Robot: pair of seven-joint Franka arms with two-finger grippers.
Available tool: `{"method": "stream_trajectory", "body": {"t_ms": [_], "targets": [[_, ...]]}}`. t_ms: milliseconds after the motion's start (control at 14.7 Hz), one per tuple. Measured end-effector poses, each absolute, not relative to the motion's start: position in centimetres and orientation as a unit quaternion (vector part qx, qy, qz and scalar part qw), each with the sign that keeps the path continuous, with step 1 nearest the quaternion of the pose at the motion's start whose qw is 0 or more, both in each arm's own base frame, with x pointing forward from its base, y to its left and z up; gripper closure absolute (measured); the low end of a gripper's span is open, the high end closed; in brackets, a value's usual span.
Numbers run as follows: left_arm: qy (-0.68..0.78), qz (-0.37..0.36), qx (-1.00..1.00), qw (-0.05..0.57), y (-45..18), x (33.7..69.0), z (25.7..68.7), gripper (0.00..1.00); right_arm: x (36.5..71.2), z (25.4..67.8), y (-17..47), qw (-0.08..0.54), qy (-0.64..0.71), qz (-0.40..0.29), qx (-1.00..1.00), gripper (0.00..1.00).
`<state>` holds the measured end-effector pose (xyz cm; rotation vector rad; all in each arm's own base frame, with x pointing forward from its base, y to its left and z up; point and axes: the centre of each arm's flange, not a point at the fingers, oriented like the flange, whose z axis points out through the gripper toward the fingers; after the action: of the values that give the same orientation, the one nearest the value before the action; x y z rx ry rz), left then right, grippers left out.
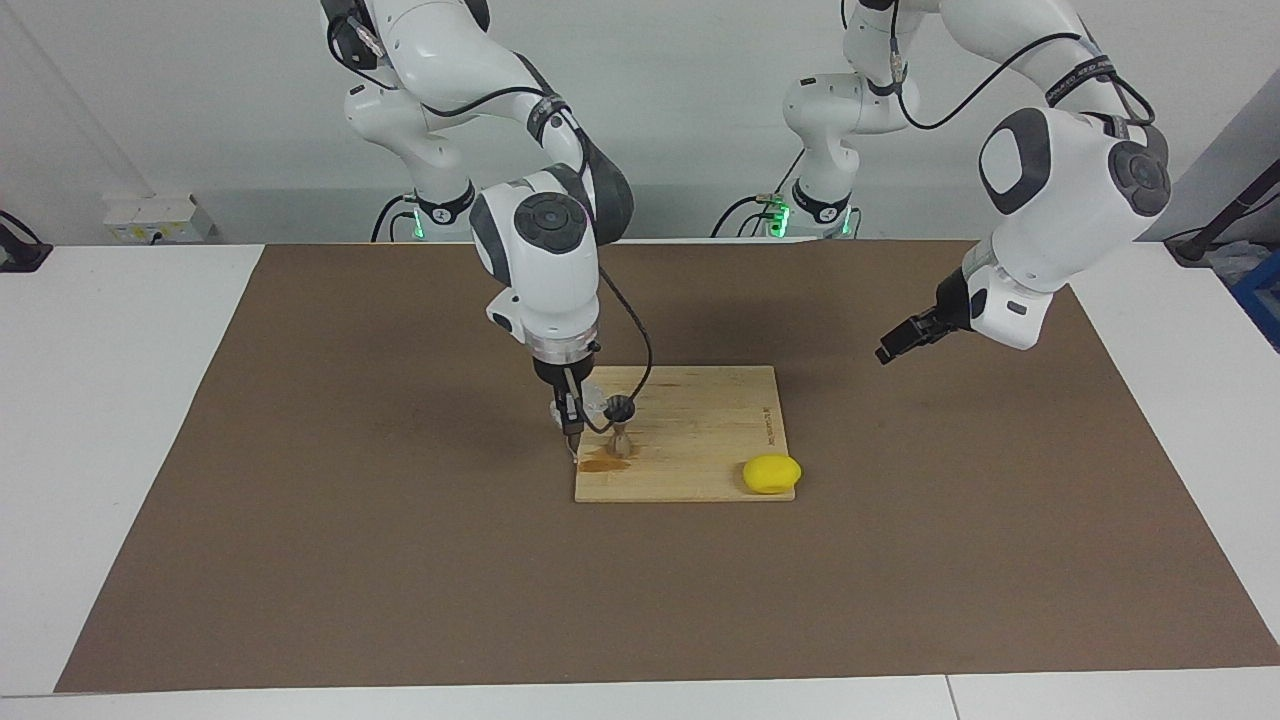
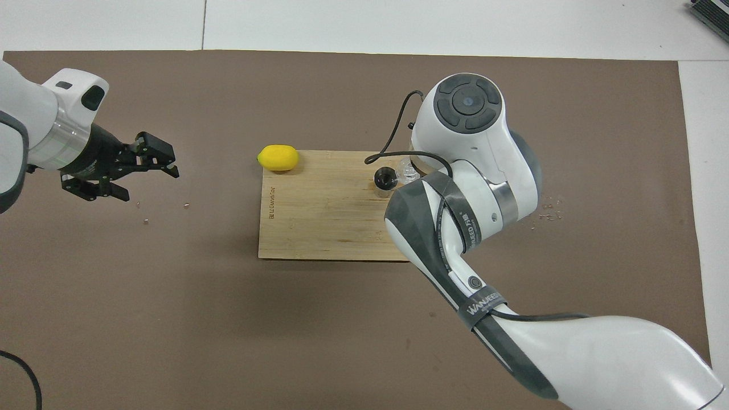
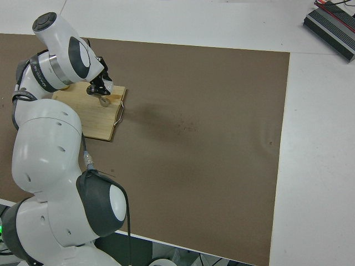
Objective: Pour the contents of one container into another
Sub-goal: 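Move the glass over the dark cup while the left gripper withdraws, then tilt the clear glass with the right gripper to pour into the dark cup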
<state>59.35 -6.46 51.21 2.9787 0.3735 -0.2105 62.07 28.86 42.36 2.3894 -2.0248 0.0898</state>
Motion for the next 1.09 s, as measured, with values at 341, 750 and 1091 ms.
{"method": "stream_trajectory", "body": {"t_ms": [341, 750, 1091], "targets": [[-0.023, 0.000, 0.999, 0.024, -4.9, 59.0, 55.3, 0.00, 61.6, 42.5, 29.9, 0.013, -0.630, 0.052, 0.775, 0.49], [-0.060, 0.003, 0.998, 0.017, -4.0, 56.5, 60.5, 0.00, 60.9, 42.7, 31.6, 0.020, -0.608, 0.078, 0.790, 0.49], [-0.093, -0.011, 0.996, 0.015, -4.1, 53.7, 63.1, 0.00, 60.6, 43.0, 32.3, 0.027, -0.593, 0.103, 0.798, 0.49]]}}
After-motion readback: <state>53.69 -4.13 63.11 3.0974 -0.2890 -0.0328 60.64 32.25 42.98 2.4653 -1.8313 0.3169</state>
